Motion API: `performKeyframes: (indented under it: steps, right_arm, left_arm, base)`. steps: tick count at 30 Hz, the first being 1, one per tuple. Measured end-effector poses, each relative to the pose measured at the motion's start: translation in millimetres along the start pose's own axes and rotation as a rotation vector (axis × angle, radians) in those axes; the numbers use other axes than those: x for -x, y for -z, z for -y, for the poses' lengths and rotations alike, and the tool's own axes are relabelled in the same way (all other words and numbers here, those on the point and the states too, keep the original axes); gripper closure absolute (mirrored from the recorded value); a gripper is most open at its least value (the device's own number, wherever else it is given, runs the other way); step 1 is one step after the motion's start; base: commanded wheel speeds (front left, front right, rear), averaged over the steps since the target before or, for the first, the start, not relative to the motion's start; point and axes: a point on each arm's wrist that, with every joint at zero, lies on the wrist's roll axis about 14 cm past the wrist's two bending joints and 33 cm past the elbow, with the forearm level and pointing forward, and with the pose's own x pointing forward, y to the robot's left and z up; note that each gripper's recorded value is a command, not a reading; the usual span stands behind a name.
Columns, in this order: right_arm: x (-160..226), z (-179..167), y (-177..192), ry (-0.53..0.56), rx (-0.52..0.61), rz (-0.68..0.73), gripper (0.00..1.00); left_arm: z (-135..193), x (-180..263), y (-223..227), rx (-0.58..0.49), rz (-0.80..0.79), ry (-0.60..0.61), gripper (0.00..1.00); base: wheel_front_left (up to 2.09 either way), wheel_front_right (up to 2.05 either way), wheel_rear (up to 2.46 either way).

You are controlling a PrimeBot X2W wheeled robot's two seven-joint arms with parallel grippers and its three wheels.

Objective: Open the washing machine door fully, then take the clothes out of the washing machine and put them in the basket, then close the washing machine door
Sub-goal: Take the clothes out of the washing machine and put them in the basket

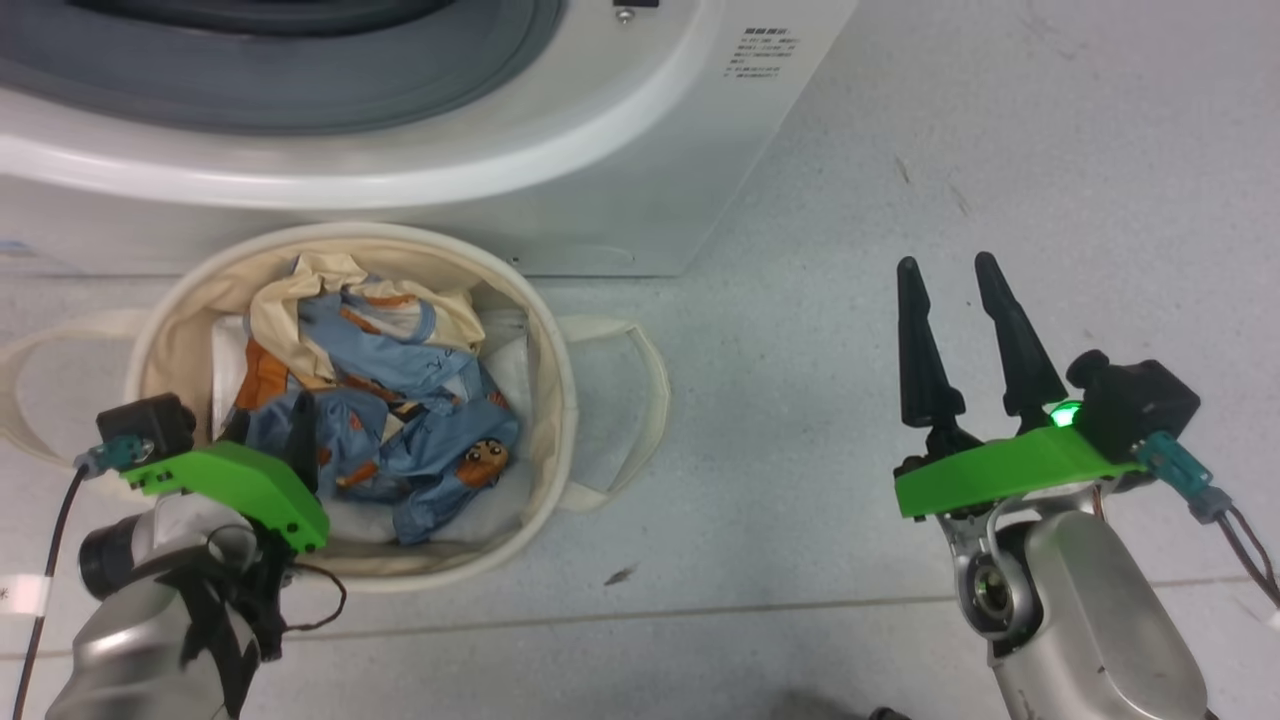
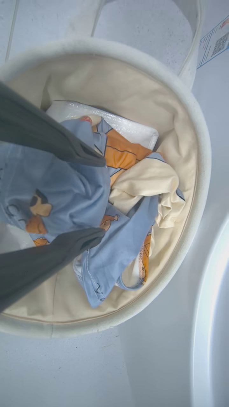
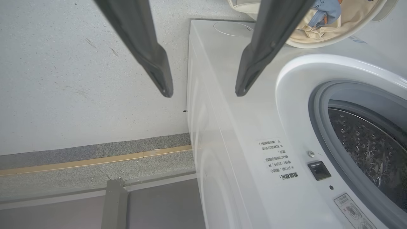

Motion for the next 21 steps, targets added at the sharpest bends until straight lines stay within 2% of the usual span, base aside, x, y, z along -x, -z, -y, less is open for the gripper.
performKeyframes:
  steps: [10, 16, 21]
  right_arm:
    - [9, -14, -20, -0.033, -0.022, 0.040, 0.00]
    - [23, -30, -34, -0.068, -0.040, 0.068, 0.00]
    - [41, -39, -37, -0.085, -0.049, 0.073, 0.00]
  left_arm:
    - [14, 26, -33, -0.053, 0.097, 0.036, 0.00]
    - [18, 65, -108, -0.096, 0.330, 0.069, 0.00]
    - [16, 107, -117, -0.125, 0.442, 0.043, 0.00]
  base:
    - [0.00, 0.00, 0.00]
    - [0.00, 0.00, 0.00]
    - [0.00, 0.00, 0.00]
